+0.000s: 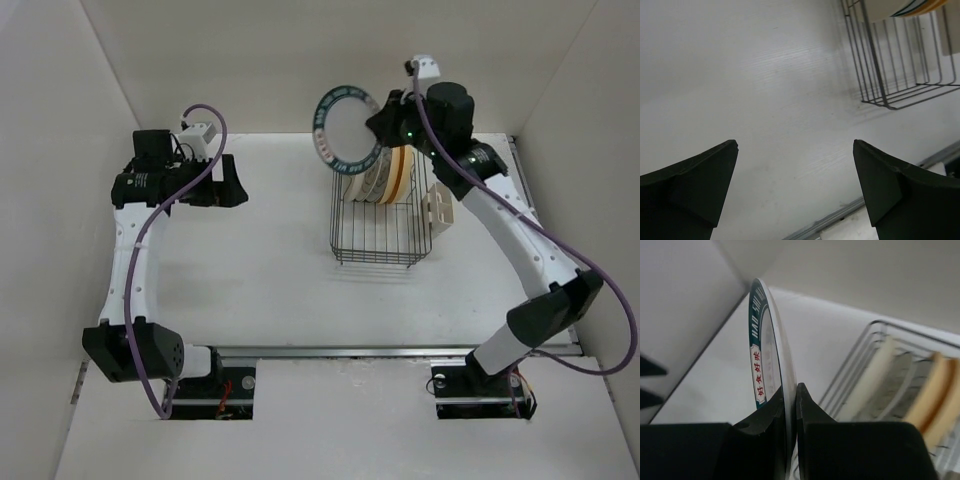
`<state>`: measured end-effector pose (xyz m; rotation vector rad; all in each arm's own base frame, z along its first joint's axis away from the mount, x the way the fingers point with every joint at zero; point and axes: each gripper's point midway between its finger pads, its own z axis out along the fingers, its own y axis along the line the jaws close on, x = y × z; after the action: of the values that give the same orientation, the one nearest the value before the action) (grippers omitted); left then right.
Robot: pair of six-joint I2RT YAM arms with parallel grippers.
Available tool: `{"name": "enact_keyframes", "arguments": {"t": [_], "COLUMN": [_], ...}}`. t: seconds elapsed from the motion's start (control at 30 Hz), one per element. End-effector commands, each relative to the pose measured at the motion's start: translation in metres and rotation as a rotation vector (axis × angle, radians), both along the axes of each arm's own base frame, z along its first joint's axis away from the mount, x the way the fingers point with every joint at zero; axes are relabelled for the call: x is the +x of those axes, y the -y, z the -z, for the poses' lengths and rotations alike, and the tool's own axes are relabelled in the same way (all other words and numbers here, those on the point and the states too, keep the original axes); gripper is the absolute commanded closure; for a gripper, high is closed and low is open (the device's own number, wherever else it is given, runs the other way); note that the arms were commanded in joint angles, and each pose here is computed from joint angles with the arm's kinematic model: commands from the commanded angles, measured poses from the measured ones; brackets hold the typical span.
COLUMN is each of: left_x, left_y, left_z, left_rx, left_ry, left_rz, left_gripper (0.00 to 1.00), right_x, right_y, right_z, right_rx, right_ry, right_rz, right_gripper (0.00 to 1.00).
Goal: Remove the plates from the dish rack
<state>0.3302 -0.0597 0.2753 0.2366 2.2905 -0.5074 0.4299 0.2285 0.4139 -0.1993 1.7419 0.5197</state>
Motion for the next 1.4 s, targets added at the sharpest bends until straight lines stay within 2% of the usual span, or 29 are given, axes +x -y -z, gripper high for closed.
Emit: {"name": "enact_keyframes", "arguments": {"t": [0.0, 0.1, 0.2, 0.3, 0.5, 0.63, 0.67, 0.7, 0.83, 0.9, 0.97, 1.23, 1.27, 1.3, 1.37], "left_x": [0.004, 0.012, 0.019, 0.020, 0.004, -0.002, -0.004, -0.008, -0.029, -0.036, -0.045, -0.068, -0.068, -0.067, -0.061], "left_y": [0.033, 0.033, 0.025, 0.020, 0.015, 0.023, 0.027, 0.030, 0.045, 0.047, 0.048, 0.054, 0.054, 0.051, 0.042], "left_z": [-0.031, -0.024, 0.000, 0.026, 0.069, 0.077, 0.079, 0.077, 0.073, 0.072, 0.072, 0.072, 0.069, 0.069, 0.071], "left_rx": [-0.183, -0.199, -0.159, -0.116, -0.070, -0.112, -0.134, -0.150, -0.239, -0.241, -0.251, -0.303, -0.297, -0.311, -0.326], "left_ry": [0.070, 0.082, 0.037, -0.013, -0.177, -0.225, -0.244, -0.251, -0.308, -0.313, -0.352, -0.428, -0.408, -0.417, -0.415], "left_rz": [0.112, 0.098, 0.055, 0.065, 0.107, 0.152, 0.165, 0.183, 0.273, 0.322, 0.337, 0.415, 0.418, 0.385, 0.332], "left_gripper": [0.00, 0.00, 0.08, 0.16, 0.25, 0.32, 0.36, 0.48, 0.74, 0.85, 1.00, 1.00, 1.00, 1.00, 1.00], "right_x": [-0.039, -0.061, -0.080, -0.092, -0.095, -0.100, -0.101, -0.100, -0.100, -0.097, -0.096, -0.090, -0.086, -0.084, -0.075], "right_y": [-0.098, -0.136, -0.160, -0.178, -0.195, -0.203, -0.208, -0.209, -0.209, -0.210, -0.211, -0.213, -0.212, -0.212, -0.210], "right_z": [0.046, 0.081, 0.092, 0.106, 0.129, 0.137, 0.141, 0.145, 0.141, 0.138, 0.142, 0.145, 0.149, 0.147, 0.152], "right_rx": [0.127, 0.162, 0.197, 0.211, 0.224, 0.224, 0.227, 0.226, 0.227, 0.227, 0.226, 0.221, 0.215, 0.213, 0.199], "right_ry": [-0.139, -0.255, -0.295, -0.333, -0.399, -0.417, -0.431, -0.441, -0.430, -0.419, -0.428, -0.439, -0.448, -0.445, -0.462], "right_rz": [-0.530, -0.722, -0.852, -0.929, -0.990, -1.028, -1.034, -1.032, -1.034, -1.027, -1.025, -0.998, -0.970, -0.954, -0.886], "right_gripper": [1.00, 1.00, 1.00, 1.00, 1.00, 1.00, 1.00, 1.00, 1.00, 1.00, 1.00, 1.00, 0.99, 0.81, 0.62]}}
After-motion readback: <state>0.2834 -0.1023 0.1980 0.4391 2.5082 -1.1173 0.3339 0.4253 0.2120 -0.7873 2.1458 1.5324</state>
